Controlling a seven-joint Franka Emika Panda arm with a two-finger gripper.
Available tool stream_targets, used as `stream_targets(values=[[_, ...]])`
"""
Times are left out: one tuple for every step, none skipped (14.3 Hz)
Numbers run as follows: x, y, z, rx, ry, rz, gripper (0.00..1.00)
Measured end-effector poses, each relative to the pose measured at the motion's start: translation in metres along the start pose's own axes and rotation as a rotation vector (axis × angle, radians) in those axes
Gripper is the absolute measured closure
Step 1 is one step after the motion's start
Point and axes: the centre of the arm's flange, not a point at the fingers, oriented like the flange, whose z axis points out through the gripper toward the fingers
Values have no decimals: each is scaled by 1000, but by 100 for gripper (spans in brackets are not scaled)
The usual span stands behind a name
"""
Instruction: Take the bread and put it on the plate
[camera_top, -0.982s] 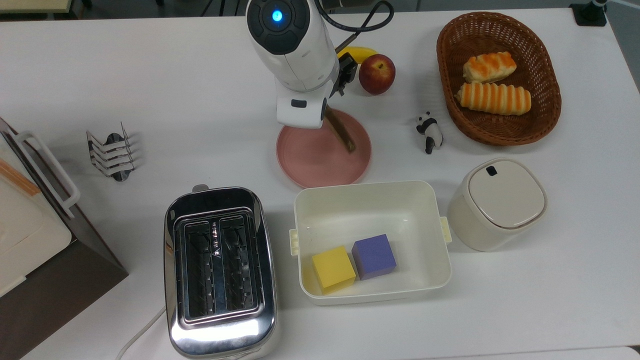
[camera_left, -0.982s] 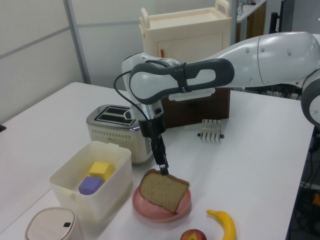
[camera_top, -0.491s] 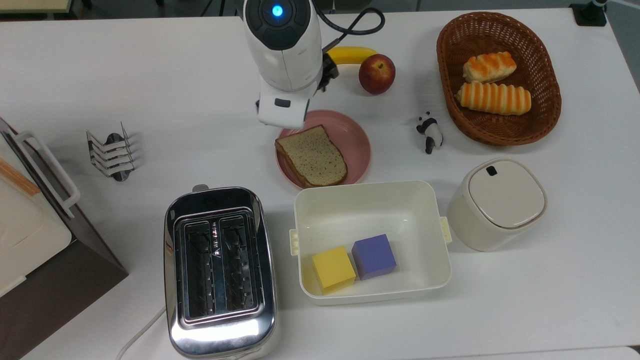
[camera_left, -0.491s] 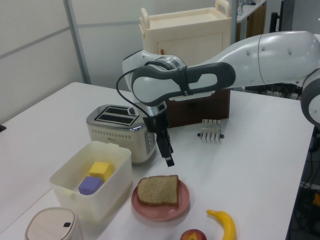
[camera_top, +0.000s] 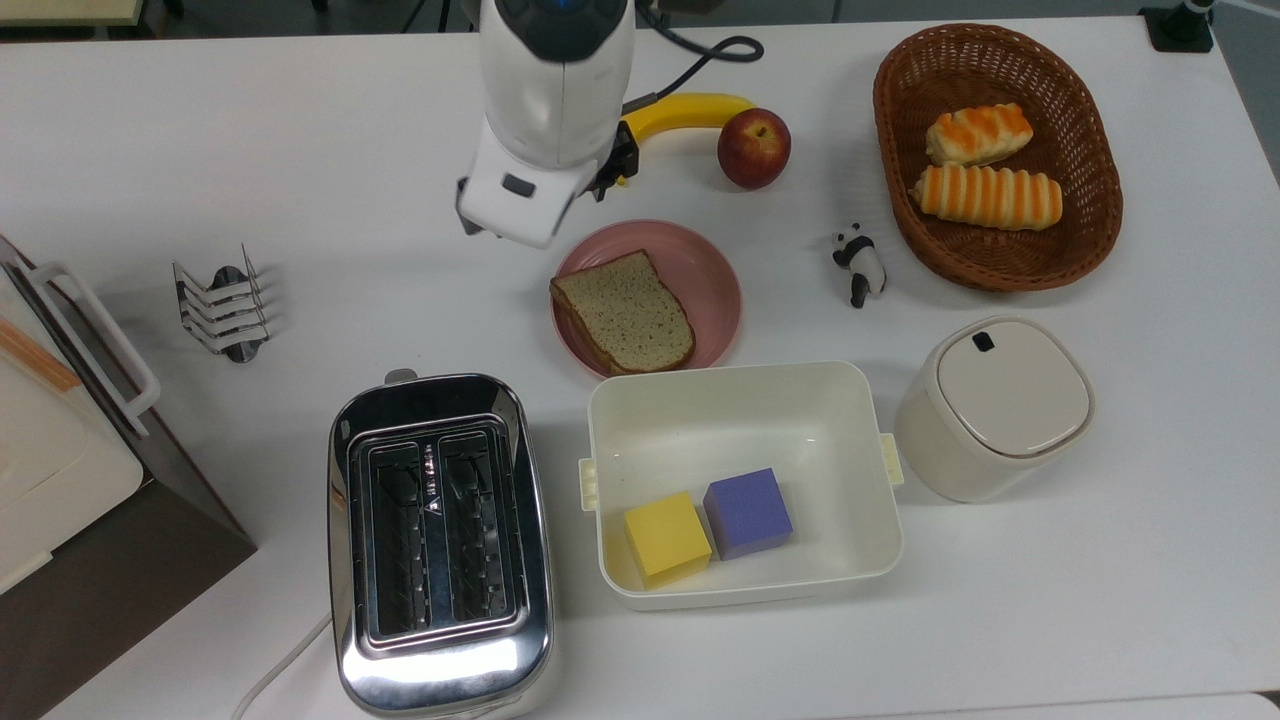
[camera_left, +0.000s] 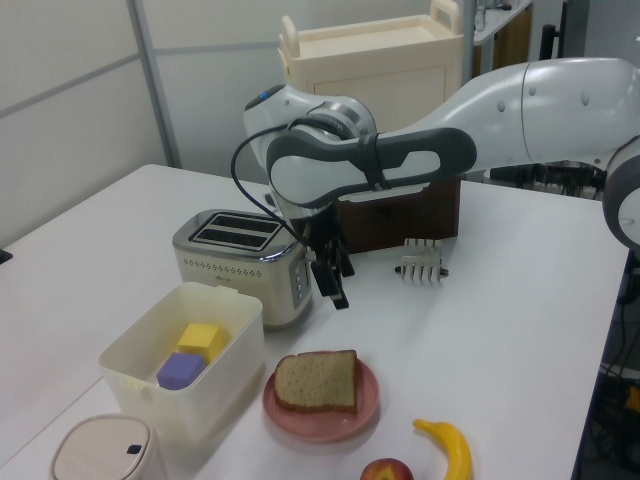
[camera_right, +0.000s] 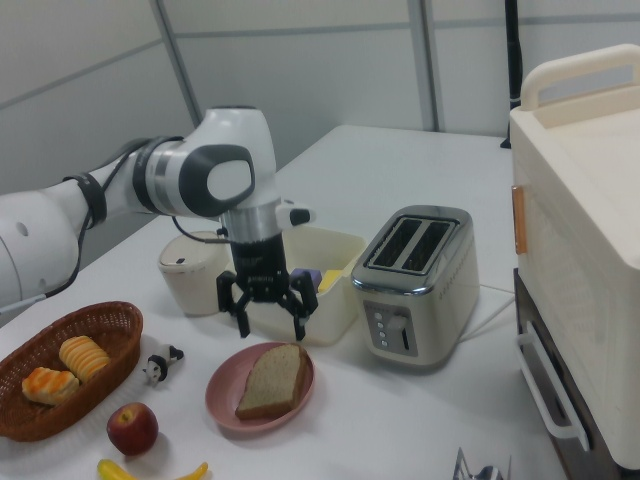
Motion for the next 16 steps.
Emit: stream_targets(values=[[-1, 3, -8, -22, 25, 54, 0], [-4, 7, -19, -39, 54, 108, 0], [-9, 10, -30, -49, 84, 159, 0], [-15, 14, -41, -55, 109, 208, 0], [-23, 17, -52, -57, 131, 256, 0], [-31, 21, -63, -58, 151, 301, 0], [-40, 25, -74, -59, 171, 342, 0], [-49, 28, -83, -60, 189, 376, 0], [-58, 32, -92, -60, 205, 407, 0], [-67, 35, -100, -60, 219, 434, 0], [-77, 38, -107, -54, 232, 461, 0], [-87, 41, -113, -35, 246, 485, 0], [-99, 43, -120, -3, 262, 504, 0], [-112, 47, -126, 27, 279, 520, 0], [-128, 50, -132, 51, 296, 538, 0], [-135, 50, -135, 58, 302, 543, 0]])
